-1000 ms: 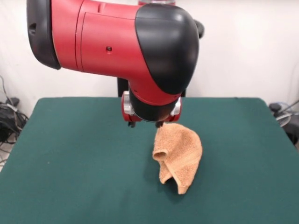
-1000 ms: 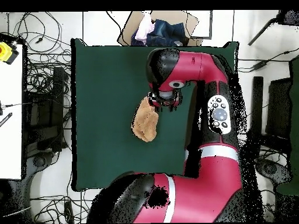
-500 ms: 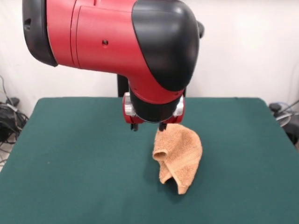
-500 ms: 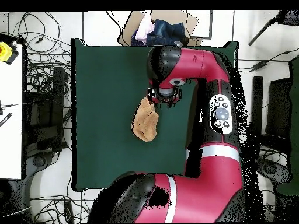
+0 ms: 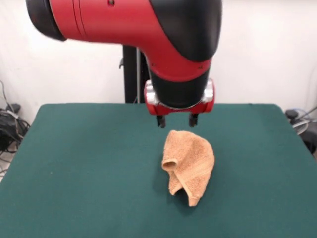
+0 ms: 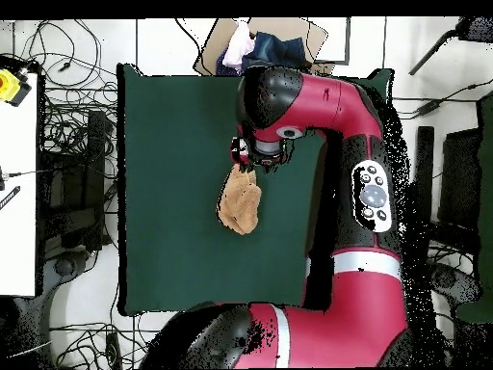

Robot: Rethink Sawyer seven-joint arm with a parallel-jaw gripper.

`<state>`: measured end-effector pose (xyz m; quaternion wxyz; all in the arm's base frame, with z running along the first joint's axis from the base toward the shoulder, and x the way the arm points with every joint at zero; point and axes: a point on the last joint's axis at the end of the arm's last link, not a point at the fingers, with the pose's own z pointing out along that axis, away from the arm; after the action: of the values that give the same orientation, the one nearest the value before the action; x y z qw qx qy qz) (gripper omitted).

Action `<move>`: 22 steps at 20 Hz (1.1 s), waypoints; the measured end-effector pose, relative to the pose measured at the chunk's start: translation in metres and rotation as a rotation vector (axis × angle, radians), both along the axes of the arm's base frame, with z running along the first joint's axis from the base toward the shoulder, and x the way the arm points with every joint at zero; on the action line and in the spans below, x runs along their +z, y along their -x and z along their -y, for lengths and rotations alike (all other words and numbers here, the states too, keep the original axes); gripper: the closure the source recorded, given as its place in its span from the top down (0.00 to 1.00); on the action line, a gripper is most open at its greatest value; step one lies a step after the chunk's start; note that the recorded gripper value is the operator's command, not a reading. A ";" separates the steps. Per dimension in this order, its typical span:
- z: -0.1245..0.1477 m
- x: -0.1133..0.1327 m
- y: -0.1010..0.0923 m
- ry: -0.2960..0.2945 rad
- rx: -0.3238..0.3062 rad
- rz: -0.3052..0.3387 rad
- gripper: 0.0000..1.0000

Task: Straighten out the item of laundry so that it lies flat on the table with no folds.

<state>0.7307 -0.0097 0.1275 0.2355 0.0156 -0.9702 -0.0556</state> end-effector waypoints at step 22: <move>-0.055 -0.038 -0.003 -0.063 0.024 -0.029 1.00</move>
<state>0.7339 0.0455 0.0898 0.2497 0.0341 -0.9641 -0.0836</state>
